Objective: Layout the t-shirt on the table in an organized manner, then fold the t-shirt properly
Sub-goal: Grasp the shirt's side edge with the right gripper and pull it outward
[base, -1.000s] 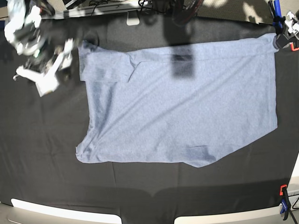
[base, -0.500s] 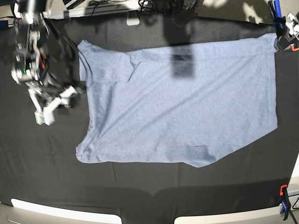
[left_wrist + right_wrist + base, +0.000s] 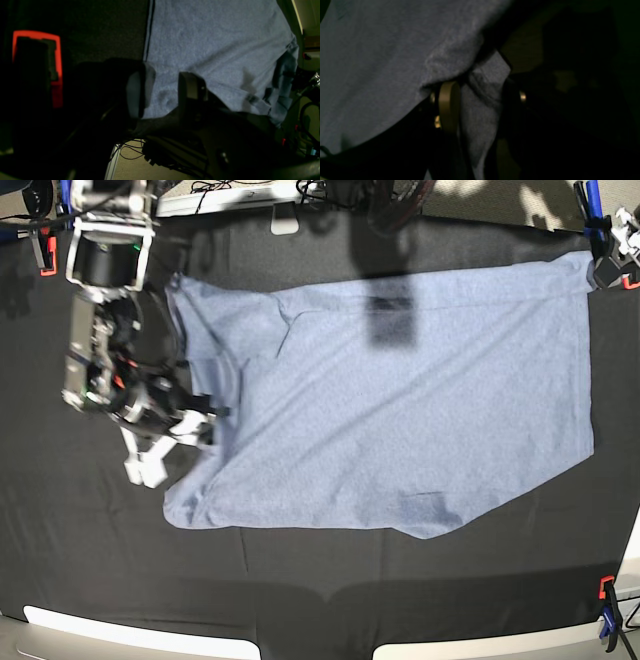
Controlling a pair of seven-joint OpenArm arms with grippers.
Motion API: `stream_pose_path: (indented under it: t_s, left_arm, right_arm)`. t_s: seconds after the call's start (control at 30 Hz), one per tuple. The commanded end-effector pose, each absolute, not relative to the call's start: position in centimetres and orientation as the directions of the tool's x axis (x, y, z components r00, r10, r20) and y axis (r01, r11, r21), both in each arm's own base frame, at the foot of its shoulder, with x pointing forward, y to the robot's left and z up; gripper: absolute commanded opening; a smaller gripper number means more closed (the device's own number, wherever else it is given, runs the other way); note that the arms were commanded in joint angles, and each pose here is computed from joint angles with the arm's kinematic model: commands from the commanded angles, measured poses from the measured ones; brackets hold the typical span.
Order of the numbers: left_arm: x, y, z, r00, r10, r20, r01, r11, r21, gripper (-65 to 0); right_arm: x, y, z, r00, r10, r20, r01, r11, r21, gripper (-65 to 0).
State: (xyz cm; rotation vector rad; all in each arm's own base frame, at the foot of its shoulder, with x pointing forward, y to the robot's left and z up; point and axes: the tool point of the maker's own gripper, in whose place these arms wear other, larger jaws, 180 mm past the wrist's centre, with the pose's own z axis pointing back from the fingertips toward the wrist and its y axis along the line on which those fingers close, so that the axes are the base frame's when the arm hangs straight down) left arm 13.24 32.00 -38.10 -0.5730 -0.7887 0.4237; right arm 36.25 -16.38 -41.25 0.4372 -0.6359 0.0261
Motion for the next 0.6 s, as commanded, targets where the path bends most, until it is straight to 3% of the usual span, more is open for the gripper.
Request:
stream_pose_path:
  t_s: [0.0,0.1,0.13,0.27,0.57]
  left_arm:
    - [13.7,32.7,-37.0,0.621,0.537,0.571,-0.118,0.784,-0.609,-41.8]
    - [13.7,32.7,-37.0,0.621,0.537,0.571,-0.118,0.784,-0.609,-41.8]
    - [13.7,32.7,-37.0,0.621,0.537,0.571,-0.118,0.784,-0.609,-41.8]
    - [13.7,32.7,-37.0,0.621,0.537,0.571,-0.118,0.784,-0.609,-41.8]
    - [13.7,32.7,-37.0,0.621,0.537,0.571,-0.118,0.784,-0.609,-41.8]
  right_arm:
    - [37.3,-16.7,-39.9,0.784,-0.105,0.612,-0.172,0.910,0.376,-36.2]
    - [36.7,-16.9,-40.9,0.813,-0.096,0.575,-0.139,0.926,0.351,-36.9]
    - [36.6,-17.0,-41.2,0.820,-0.087,0.566,-0.136,0.931,0.340,-39.8]
    - [36.7,-17.7,-41.4,0.815,-0.060,0.576,-0.136,0.947,0.292,-65.0]
    - [35.9,-20.4,-40.5,0.809,0.017,0.587,-0.146,0.974,0.173,-65.0]
